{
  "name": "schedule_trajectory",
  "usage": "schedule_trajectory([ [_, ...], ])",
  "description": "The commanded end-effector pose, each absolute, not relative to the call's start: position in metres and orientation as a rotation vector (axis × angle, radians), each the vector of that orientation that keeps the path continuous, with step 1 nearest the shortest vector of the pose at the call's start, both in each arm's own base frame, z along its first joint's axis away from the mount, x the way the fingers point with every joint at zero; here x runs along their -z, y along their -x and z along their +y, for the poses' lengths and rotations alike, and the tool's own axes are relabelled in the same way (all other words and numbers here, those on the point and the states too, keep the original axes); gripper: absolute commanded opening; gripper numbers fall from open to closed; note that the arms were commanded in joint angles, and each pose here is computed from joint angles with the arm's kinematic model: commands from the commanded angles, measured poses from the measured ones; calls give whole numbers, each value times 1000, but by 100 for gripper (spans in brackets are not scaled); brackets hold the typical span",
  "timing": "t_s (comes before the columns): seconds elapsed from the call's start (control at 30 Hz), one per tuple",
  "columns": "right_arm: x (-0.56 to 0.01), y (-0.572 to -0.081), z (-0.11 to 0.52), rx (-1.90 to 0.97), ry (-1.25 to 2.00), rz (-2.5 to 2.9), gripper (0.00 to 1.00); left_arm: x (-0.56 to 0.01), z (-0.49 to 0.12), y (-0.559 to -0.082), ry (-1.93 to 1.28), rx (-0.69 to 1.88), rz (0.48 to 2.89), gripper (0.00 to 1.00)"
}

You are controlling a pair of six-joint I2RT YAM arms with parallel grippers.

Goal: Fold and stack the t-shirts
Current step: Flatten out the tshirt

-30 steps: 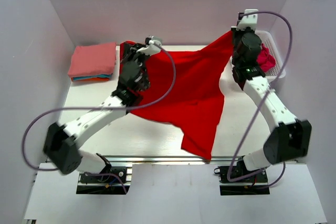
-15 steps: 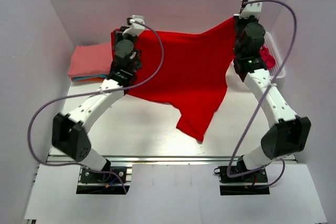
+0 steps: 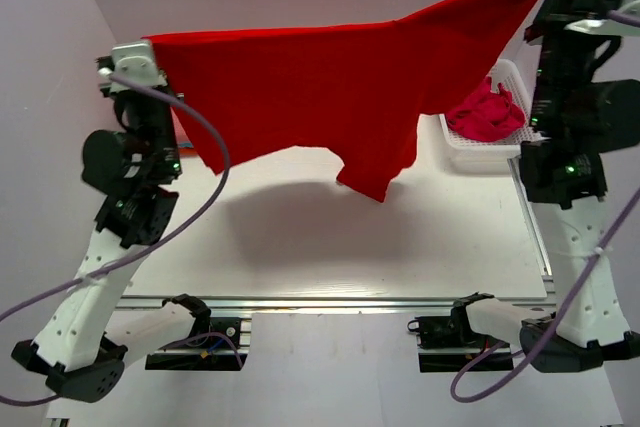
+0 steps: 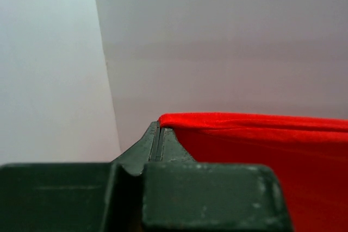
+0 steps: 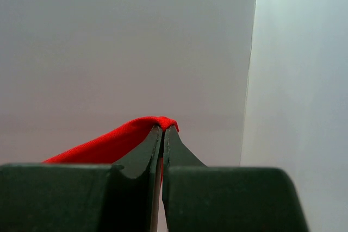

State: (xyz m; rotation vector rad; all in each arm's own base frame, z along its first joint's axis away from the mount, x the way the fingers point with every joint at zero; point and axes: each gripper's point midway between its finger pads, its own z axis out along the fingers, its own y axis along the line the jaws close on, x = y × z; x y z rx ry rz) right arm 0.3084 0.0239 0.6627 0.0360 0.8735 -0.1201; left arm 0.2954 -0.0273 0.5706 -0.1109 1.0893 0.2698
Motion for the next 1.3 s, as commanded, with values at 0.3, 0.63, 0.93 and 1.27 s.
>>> schedule_trajectory([
  [0.3, -752, -186, 3, 62, -34, 622, 0, -635, -14, -199, 13, -31, 934, 0],
  [0.63, -773, -125, -5, 20, -27, 509, 0, -654, -9, -151, -50, 75, 874, 0],
  [0.93, -766, -117, 2, -7, 15, 510, 0, -648, -8, -144, -62, 85, 884, 0],
  [1.27, -685, -255, 24, 54, 3, 763, 0, -561, -8, -244, 119, -167, 1111, 0],
])
